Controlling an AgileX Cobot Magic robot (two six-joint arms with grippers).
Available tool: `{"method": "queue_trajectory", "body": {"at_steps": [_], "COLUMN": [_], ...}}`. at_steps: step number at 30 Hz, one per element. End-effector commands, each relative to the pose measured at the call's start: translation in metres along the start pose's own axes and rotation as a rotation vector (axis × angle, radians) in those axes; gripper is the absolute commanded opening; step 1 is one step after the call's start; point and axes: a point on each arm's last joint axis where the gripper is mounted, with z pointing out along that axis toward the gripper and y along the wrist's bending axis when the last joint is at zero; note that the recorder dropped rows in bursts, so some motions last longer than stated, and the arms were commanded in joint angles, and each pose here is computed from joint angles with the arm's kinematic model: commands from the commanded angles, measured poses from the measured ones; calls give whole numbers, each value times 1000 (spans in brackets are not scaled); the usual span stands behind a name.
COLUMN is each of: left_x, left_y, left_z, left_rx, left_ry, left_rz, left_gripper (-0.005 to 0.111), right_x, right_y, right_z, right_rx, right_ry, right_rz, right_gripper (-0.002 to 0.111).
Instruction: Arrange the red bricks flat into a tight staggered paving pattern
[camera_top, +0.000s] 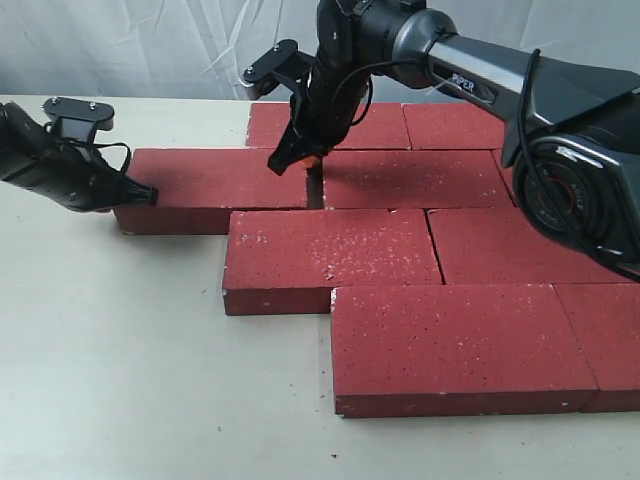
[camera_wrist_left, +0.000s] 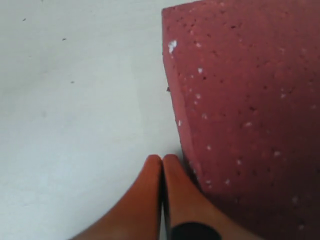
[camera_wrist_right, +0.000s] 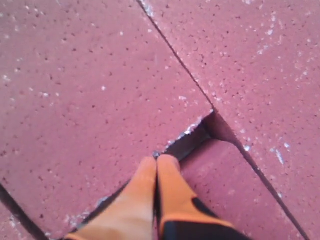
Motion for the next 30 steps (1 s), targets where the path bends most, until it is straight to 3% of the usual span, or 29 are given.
{"method": "queue_trajectory", "body": {"at_steps": [1,7,14,23,30], "left_x": [-2,-3,-3,-1,-6], "left_y": [-15,-29,-31,-15,-2], "left_z": [2,2,2,2,-6], "left_rx": [15,30,29,15,-5], "left_ry": [-12,-20,-24,-3,-24], "left_rz": [27,61,74,74,47], "left_gripper": [0,0,0,0,0], "right_x": [-3,-2,-1,1,1], "right_y": [-6,-5,-4,-2,0], "right_z": [-17,-19,-20,-23,-48], "right_rx": [19,16,7,-14,-36], "right_ry": [-18,-10,8,26,50], "right_rz": [1,1,1,19,19], "right_gripper": [-1,-1,-1,-1,-1]}}
